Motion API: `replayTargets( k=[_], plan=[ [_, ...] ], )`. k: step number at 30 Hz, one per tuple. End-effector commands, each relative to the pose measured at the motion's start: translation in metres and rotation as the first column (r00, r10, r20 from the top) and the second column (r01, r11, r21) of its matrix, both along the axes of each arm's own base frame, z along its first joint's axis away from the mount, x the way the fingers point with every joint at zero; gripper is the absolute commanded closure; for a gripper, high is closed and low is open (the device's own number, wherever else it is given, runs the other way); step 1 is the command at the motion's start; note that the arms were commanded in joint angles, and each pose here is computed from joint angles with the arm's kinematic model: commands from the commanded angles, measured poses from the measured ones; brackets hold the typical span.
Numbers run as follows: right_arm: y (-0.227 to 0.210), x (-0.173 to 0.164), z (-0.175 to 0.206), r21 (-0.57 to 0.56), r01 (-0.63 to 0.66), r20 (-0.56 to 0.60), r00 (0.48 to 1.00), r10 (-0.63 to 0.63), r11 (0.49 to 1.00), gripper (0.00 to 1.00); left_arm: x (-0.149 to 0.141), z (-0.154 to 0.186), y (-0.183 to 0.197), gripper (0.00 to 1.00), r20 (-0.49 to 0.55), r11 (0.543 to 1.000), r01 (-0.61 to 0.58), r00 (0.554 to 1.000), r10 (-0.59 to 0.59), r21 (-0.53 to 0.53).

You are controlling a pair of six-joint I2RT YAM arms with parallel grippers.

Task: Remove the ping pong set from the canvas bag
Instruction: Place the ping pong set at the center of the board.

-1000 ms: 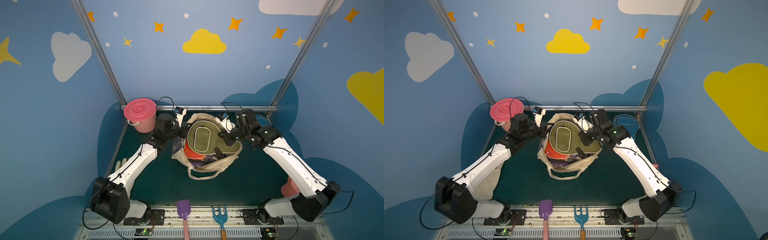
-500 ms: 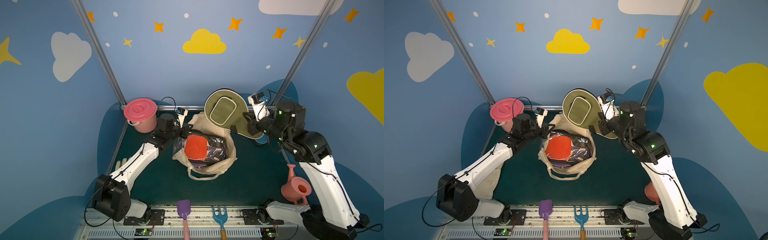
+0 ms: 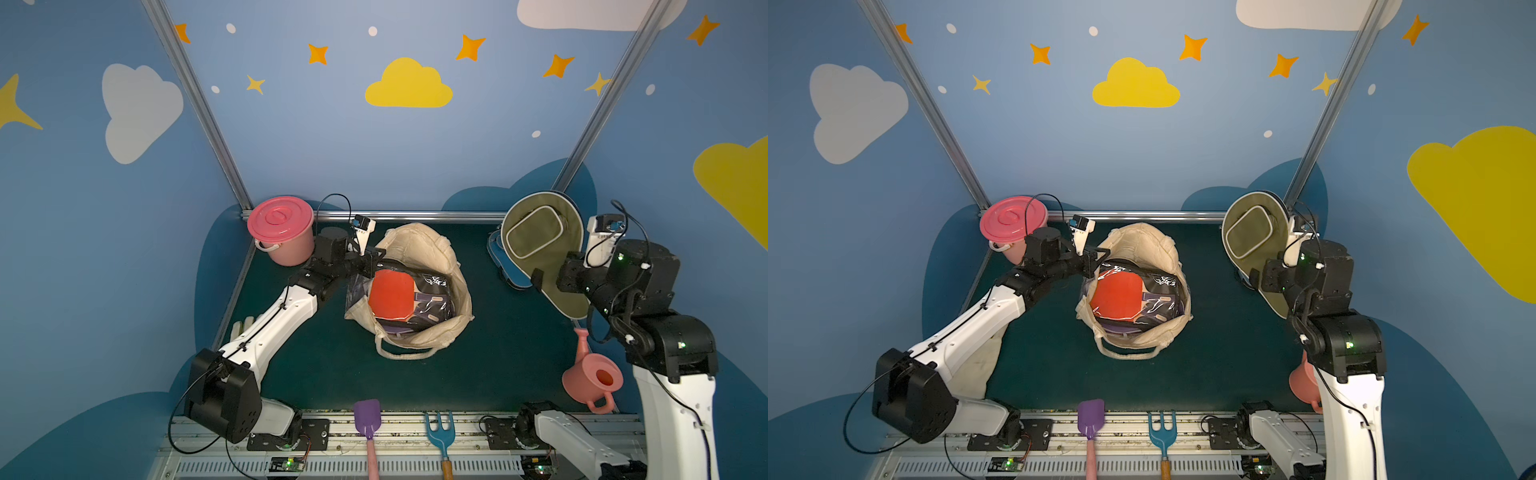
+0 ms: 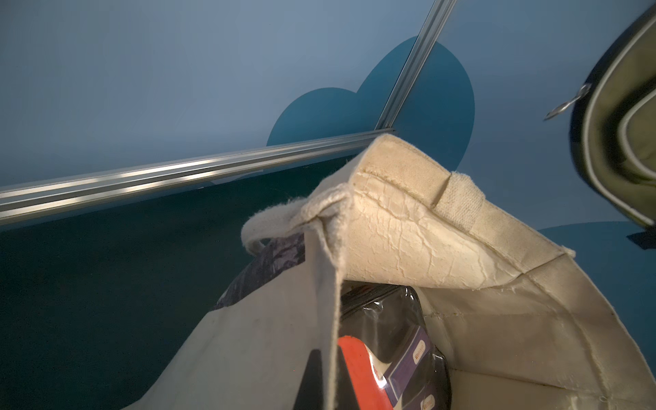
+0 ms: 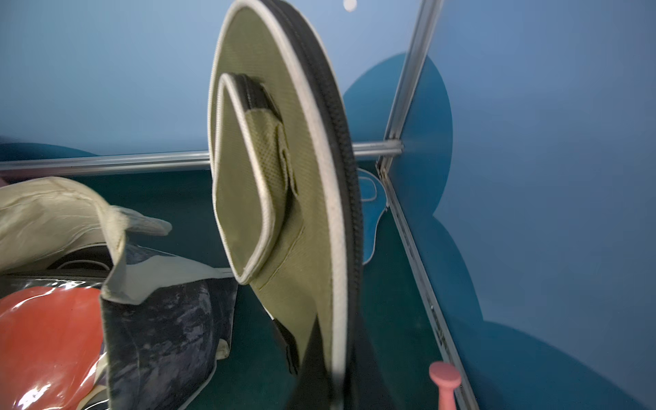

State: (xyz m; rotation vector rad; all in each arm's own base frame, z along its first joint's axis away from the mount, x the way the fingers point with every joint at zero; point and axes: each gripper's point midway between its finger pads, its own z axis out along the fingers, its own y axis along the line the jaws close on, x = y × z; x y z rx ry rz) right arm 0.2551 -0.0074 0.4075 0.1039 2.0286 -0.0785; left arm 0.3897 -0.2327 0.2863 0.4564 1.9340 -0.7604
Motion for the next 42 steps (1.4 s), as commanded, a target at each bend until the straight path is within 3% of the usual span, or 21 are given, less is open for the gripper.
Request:
replayTargets(
  k=[1,8,13,18,24,27,42],
  plan=[
    [0.001,0.001,-0.042,0.162,0.025,-0.098,0.995,-0.009,0.986,1.0,-0.007,0.01,-0.003,0.96,0.019,0.999,0.032,0.999,-0.031,-0.03],
    [-0.004,0.002,-0.115,0.364,0.111,-0.231,0.973,-0.025,0.925,1.0,-0.007,0.012,-0.004,0.96,0.023,0.998,0.042,0.999,-0.041,-0.043],
    [-0.006,0.014,-0.178,0.494,0.187,-0.347,0.938,-0.005,0.849,1.0,-0.006,0.012,-0.003,0.96,0.03,0.997,0.039,0.999,-0.037,-0.065],
    [-0.022,0.017,-0.22,0.457,0.278,-0.468,0.883,-0.037,0.845,1.0,-0.004,0.009,0.002,0.96,0.028,0.997,0.023,0.999,-0.021,-0.072],
    [-0.043,0.02,-0.233,0.373,0.285,-0.521,0.852,-0.055,0.883,1.0,-0.001,0.012,0.008,0.96,0.032,0.997,0.005,0.999,-0.002,-0.083],
    [-0.047,0.018,-0.248,0.377,0.298,-0.571,0.82,-0.034,0.877,1.0,0.001,0.011,0.008,0.96,0.024,0.997,0.009,1.0,-0.007,-0.074],
    [-0.086,-0.007,-0.308,0.221,0.502,-0.804,0.58,-0.136,0.836,1.0,0.004,0.011,0.005,0.96,0.025,0.997,0.028,0.999,-0.027,-0.072]
  ],
)
